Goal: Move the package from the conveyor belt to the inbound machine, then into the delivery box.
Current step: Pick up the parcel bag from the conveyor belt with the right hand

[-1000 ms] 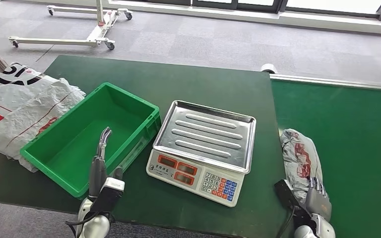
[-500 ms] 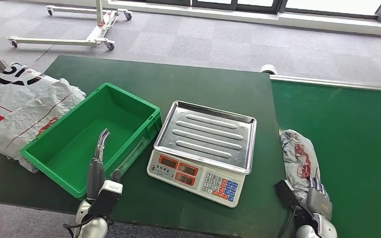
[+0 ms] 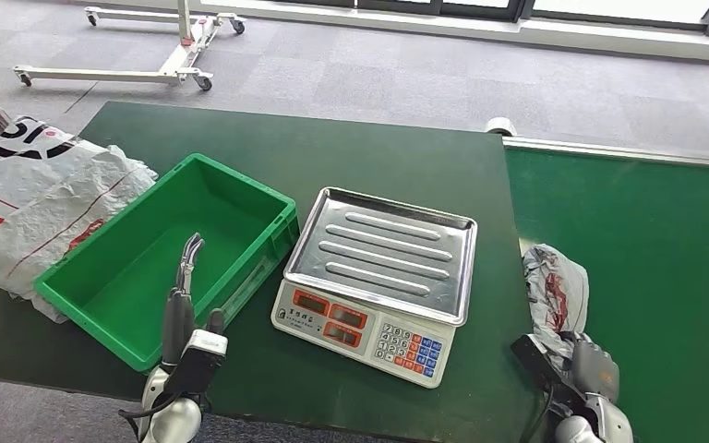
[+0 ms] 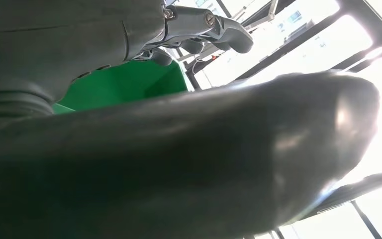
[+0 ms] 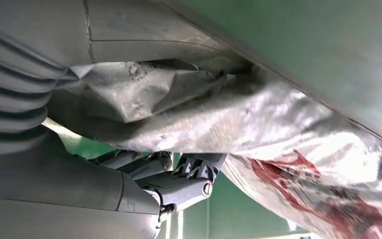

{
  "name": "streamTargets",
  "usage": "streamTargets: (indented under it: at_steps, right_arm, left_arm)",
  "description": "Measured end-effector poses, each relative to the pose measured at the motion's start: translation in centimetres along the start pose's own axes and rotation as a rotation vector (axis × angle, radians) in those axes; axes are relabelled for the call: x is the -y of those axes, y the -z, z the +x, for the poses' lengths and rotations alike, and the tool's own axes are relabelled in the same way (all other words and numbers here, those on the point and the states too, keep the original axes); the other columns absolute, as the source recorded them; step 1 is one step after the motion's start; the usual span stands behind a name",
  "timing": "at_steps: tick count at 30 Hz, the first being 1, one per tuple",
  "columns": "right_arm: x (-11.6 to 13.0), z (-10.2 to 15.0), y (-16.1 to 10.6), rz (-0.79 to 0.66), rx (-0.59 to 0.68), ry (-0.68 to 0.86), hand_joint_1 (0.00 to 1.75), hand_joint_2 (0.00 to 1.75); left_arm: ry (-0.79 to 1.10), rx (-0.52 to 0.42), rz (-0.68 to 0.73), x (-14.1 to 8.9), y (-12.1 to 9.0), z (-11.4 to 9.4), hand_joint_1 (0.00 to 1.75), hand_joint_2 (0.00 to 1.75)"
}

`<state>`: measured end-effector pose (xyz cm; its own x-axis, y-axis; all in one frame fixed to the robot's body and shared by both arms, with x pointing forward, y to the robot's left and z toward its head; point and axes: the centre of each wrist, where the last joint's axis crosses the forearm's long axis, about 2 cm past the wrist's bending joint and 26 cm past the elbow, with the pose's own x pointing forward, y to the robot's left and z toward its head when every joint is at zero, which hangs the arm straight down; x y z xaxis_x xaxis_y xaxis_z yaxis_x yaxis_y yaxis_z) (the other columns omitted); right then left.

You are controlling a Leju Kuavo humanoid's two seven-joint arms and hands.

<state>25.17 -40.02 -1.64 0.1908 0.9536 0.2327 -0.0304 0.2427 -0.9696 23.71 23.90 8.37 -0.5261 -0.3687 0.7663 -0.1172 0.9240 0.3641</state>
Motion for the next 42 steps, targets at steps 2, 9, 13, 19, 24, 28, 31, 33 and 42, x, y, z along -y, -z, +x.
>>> streamTargets:
  at_steps: [2,9,13,19,24,28,31,33,42]
  right_arm:
    - [0.3,0.1,0.3,-0.021,0.007,-0.001,1.75,1.75]
    - [2.4,0.4,2.0,-0.128,0.022,-0.012,1.75,1.75]
    - [3.9,0.3,3.1,-0.179,0.028,-0.016,1.75,1.75]
    - [6.6,-0.4,4.4,-0.292,0.032,-0.03,1.75,1.75]
    - [12.3,-3.2,6.6,-0.409,0.029,-0.056,1.75,1.75]
    - [15.3,-4.2,7.5,-0.477,0.039,-0.085,1.75,1.75]
    - [16.0,-4.4,7.6,-0.501,0.044,-0.096,1.75,1.75]
    - [16.6,-4.6,7.8,-0.525,0.044,-0.098,1.75,1.75]
    - [22.0,-5.3,9.7,-0.636,0.058,-0.072,1.75,1.75]
  left_arm:
    - [-0.002,0.003,0.002,0.0,0.2,0.0,0.0,0.0]
    - [-0.01,0.01,0.008,0.2,0.2,0.1,0.0,0.0]
    - [-0.014,0.012,0.011,0.3,0.3,0.2,0.0,0.0]
    - [-0.018,0.016,0.012,0.3,0.3,0.2,0.0,0.0]
    - [-0.039,0.018,0.016,0.3,0.3,0.1,0.0,0.0]
    - [-0.041,0.022,0.016,0.3,0.4,0.0,0.0,0.0]
    - [-0.041,0.023,0.017,0.3,0.5,0.0,0.0,0.0]
    - [-0.044,0.023,0.019,0.3,0.6,0.0,0.0,0.0]
    - [-0.068,0.026,0.03,0.7,1.3,-0.2,0.0,0.0]
